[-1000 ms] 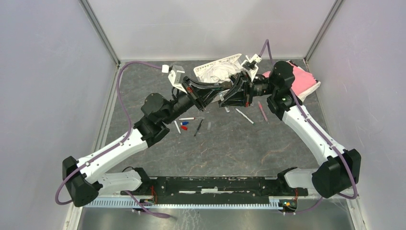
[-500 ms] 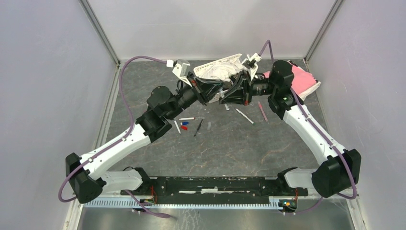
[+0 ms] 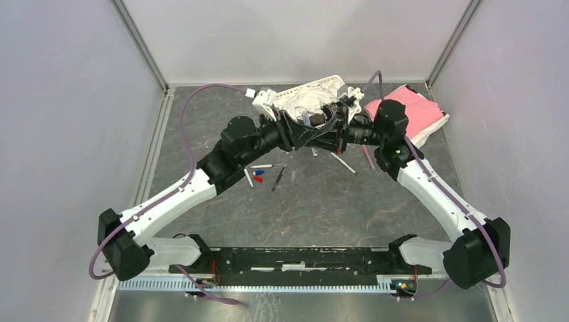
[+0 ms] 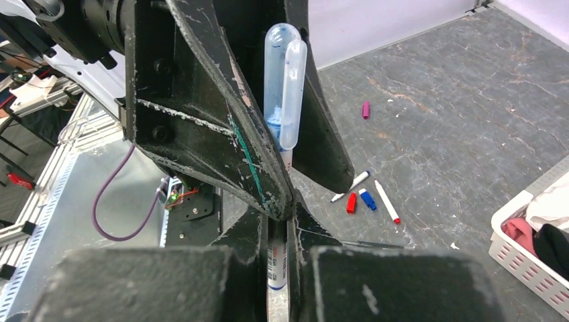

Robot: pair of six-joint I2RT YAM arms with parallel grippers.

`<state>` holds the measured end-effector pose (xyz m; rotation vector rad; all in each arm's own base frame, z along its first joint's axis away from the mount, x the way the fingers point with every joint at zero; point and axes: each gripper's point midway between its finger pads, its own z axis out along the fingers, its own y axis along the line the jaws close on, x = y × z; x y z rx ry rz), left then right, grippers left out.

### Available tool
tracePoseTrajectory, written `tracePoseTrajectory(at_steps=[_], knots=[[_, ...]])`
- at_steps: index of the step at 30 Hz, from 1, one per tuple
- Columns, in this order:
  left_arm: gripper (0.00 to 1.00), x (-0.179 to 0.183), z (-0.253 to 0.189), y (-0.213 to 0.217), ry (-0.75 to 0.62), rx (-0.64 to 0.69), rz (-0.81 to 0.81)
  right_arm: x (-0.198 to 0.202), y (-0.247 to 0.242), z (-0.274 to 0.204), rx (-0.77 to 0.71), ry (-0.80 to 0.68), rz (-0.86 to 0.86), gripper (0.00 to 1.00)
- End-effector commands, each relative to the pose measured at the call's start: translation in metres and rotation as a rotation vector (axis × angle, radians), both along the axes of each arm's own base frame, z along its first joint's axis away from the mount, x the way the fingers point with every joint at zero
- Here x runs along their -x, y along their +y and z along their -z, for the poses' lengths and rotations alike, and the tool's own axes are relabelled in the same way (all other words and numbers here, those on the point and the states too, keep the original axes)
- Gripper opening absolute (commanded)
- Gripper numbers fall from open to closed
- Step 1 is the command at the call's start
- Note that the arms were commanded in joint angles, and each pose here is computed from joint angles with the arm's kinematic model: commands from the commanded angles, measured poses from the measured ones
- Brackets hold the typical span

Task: Insert the pens into the pen caps
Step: Press the pen cap onto the pen, then place the pen at the center of the board.

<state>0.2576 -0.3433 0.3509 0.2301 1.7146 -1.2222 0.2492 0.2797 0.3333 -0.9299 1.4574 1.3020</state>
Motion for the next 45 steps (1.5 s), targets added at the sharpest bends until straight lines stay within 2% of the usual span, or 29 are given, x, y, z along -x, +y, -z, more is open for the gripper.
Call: tracePoseTrajectory(at_steps=[1, 4, 9, 11, 14, 21, 24, 26, 29, 32, 33, 38, 45], knots=[[0.54, 0.023, 0.052, -0.006, 0.18, -0.097, 0.081, -0.002, -0.004, -0.053, -0.1, -0.262, 0.071, 0.0], [0.58, 0.016, 0.03, 0.0, 0.118, -0.053, 0.064, -0.001, -0.006, -0.038, -0.075, -0.244, 0.075, 0.0], [0.61, 0.019, 0.01, 0.018, 0.03, -0.056, 0.057, 0.002, -0.008, -0.026, -0.06, -0.226, 0.078, 0.0], [0.72, 0.017, 0.0, 0.031, 0.005, -0.031, 0.037, 0.001, -0.008, -0.021, -0.055, -0.216, 0.079, 0.0], [0.79, 0.016, -0.028, 0.045, -0.064, 0.039, 0.006, -0.003, -0.01, -0.012, -0.045, -0.19, 0.089, 0.0], [0.83, 0.015, -0.063, 0.046, -0.171, 0.092, 0.042, -0.018, -0.022, 0.018, -0.003, -0.116, 0.139, 0.0], [0.87, 0.005, -0.057, 0.049, -0.182, 0.064, 0.008, -0.036, -0.037, 0.047, 0.061, -0.055, 0.215, 0.0], [0.92, -0.006, -0.048, 0.054, -0.169, 0.05, -0.041, -0.051, -0.053, 0.075, 0.158, -0.038, 0.286, 0.0], [0.99, -0.025, -0.028, 0.061, -0.138, 0.023, -0.111, -0.07, -0.089, 0.13, 0.373, 0.022, 0.397, 0.01], [1.0, -0.045, 0.001, 0.065, -0.077, -0.04, -0.169, -0.081, -0.131, 0.182, 0.586, 0.121, 0.491, 0.02], [1.0, -0.066, 0.035, 0.068, -0.011, -0.136, -0.217, -0.087, -0.17, 0.219, 0.748, 0.175, 0.556, 0.02], [0.99, -0.085, 0.062, 0.069, 0.034, -0.193, -0.257, -0.105, -0.207, 0.245, 0.875, 0.193, 0.646, 0.07], [0.99, -0.109, 0.082, 0.064, 0.07, -0.259, -0.266, -0.125, -0.217, 0.278, 0.955, 0.284, 0.64, 0.2]])
